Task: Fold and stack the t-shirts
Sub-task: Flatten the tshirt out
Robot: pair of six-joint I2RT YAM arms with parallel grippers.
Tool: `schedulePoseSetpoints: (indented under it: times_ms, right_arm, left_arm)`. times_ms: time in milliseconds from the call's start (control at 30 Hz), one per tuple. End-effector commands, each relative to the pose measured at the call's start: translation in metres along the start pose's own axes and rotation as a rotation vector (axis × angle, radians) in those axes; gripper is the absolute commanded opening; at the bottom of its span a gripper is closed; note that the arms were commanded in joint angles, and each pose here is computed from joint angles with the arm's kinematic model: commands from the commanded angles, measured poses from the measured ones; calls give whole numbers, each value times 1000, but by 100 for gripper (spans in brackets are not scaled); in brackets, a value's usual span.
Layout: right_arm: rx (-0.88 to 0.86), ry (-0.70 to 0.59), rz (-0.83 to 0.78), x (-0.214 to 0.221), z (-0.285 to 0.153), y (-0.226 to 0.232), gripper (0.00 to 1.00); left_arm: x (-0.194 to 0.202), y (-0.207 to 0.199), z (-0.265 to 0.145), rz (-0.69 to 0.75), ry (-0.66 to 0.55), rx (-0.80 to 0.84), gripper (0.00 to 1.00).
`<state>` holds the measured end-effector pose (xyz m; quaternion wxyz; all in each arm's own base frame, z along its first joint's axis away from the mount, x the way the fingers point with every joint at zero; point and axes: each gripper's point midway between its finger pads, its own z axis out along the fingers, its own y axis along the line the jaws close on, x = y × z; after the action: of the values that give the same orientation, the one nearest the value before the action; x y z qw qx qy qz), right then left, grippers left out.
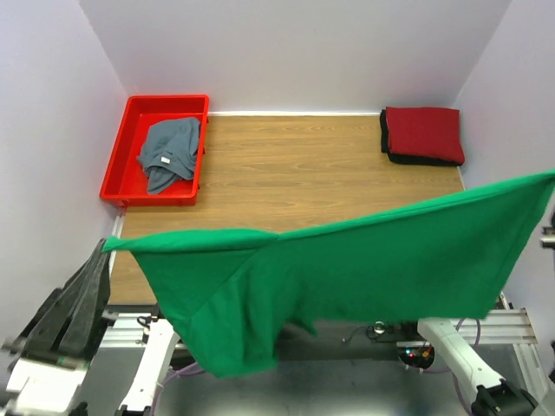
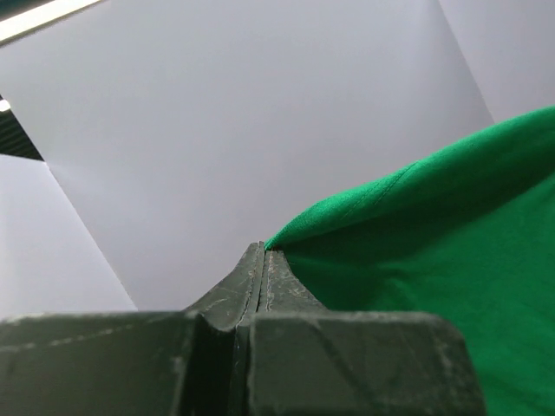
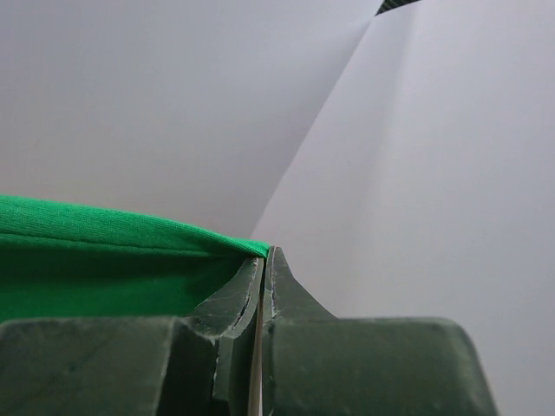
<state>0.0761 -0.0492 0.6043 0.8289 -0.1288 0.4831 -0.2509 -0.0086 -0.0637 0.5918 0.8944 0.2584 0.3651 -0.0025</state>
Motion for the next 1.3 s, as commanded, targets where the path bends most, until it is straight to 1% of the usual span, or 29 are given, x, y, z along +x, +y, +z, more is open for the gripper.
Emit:
schedulePoseSetpoints:
  times_ms: [0,33,100,133,233,267,333,367,467,500,600,633,700,733,767,800,833,867,900,933,967,1033,1067,1100,1133,1167,1200,1233,1267]
  right_arm:
    - [-98,116,-109,47,31,44,1]
    - [-126,142,-125,59,35,56,1]
    - [-197,190,-153,85,42,83,1]
    - [-260,240,-167,111,44,108,1]
    - [-375,285,-174,150,45,153,1]
    - [-431,333,-188,180,43,179,1]
    - [-494,374,-196,208,40,205,1]
    - [-529,405,-205,229,36,222,1]
    - [-629,468,-208,270,30,262,1]
    - [-681,509,-209,296,24,284,0]
    - [-725,537,-228,330,25,314,1]
    - [-778,601,-237,359,15,334,1]
    - [-790,614,-233,375,22,351,1]
    - [-789,627,-234,382,28,355,1]
    - [-823,678,-240,402,25,369,1]
    - [-812,674,-227,406,35,374,1]
    - [-815,686,-221,412,39,377,1]
    - [-802,694,-213,422,55,381,1]
    - [-796,702,-202,426,62,383,1]
    - [-769,698,-192,428,82,379,1]
    - [-791,723,-190,438,76,387,1]
    - [-775,753,-179,458,97,388,0]
    - [-757,772,-176,467,103,384,1]
    - [-753,789,-169,480,115,390,1]
    - [-746,799,-167,487,121,391,1]
    - [-739,821,-166,499,124,390,1]
    - [-707,804,-163,499,144,387,1]
    - [-723,845,-165,520,140,398,1]
    - [-711,853,-164,527,146,398,1]
  left_arm:
    - [75,1,23,-52,186,2,0]
    - [107,-7,27,-74,255,35,0]
    - [142,-22,28,-88,319,100,0]
    - [178,-34,27,-119,391,136,0]
    - [230,-48,25,-136,476,169,0]
    - [262,-57,22,-153,527,192,0]
    - [291,-66,19,-160,567,211,0]
    - [318,-76,12,-183,616,229,0]
    - [371,-93,8,-216,699,269,0]
    - [391,-97,11,-220,721,289,0]
    - [438,-114,1,-234,802,333,0]
    - [462,-118,2,-241,840,340,0]
    - [503,-126,0,-249,921,345,0]
    - [514,-129,1,-257,947,352,0]
    - [520,-125,12,-256,950,350,0]
    - [544,-136,8,-290,1010,377,0]
    - [552,-138,12,-300,1026,381,0]
    - [555,-131,32,-293,1008,370,0]
    - [576,-138,29,-311,1057,376,0]
    - [577,-132,51,-305,1033,363,0]
    - [589,-139,44,-316,1065,369,0]
    - [611,-138,63,-309,1088,358,0]
    - [611,-129,88,-295,1054,340,0]
    - [632,-137,85,-306,1098,349,0]
    - [640,-136,91,-302,1103,343,0]
    - [640,-125,116,-282,1070,320,0]
    - [650,-125,119,-272,1095,314,0]
    - [673,-133,114,-279,1136,322,0]
    - [676,-121,136,-254,1113,291,0]
